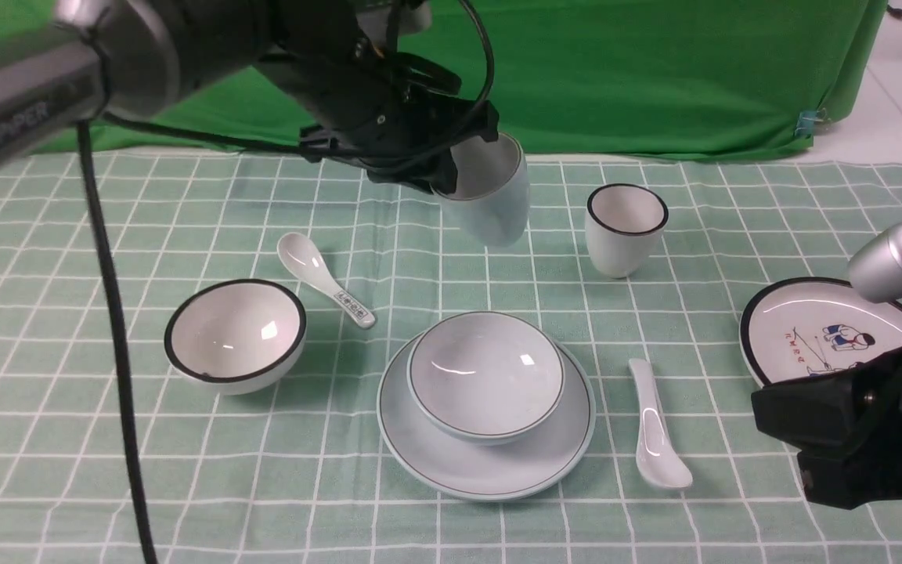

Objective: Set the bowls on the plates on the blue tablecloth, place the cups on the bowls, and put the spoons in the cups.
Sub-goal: 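Place the cup upside down onto the bowl on the plate, then move the gripper down to the white spoon beside the saucer, then move the spoon over the cup on the plates and lower it into the cup with the right gripper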

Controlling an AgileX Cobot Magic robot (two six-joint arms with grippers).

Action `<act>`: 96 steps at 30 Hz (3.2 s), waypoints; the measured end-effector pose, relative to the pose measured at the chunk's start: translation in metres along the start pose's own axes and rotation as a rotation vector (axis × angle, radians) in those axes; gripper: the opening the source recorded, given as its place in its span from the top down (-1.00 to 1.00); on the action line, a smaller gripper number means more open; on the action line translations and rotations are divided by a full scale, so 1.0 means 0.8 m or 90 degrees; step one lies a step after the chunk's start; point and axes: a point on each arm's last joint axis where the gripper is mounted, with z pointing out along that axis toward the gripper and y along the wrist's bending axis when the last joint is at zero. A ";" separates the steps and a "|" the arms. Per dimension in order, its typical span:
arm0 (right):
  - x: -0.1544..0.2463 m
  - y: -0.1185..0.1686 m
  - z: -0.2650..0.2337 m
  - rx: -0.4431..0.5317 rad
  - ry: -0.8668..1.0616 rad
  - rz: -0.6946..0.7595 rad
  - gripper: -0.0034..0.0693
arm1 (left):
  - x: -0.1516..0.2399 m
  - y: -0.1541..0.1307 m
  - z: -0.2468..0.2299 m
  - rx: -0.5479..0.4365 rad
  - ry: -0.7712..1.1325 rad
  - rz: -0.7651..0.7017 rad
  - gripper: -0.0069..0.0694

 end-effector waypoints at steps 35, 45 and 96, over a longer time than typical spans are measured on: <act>0.002 0.000 0.002 -0.001 0.016 0.009 0.58 | 0.077 0.005 0.084 -0.057 0.153 -0.013 0.60; -0.002 -0.027 0.036 0.041 0.175 0.074 0.55 | 0.064 -0.002 0.042 -0.056 0.097 0.013 -0.04; -0.151 -0.041 0.184 0.046 0.003 -0.007 0.43 | 0.248 0.056 -0.261 -0.161 -0.157 0.032 0.80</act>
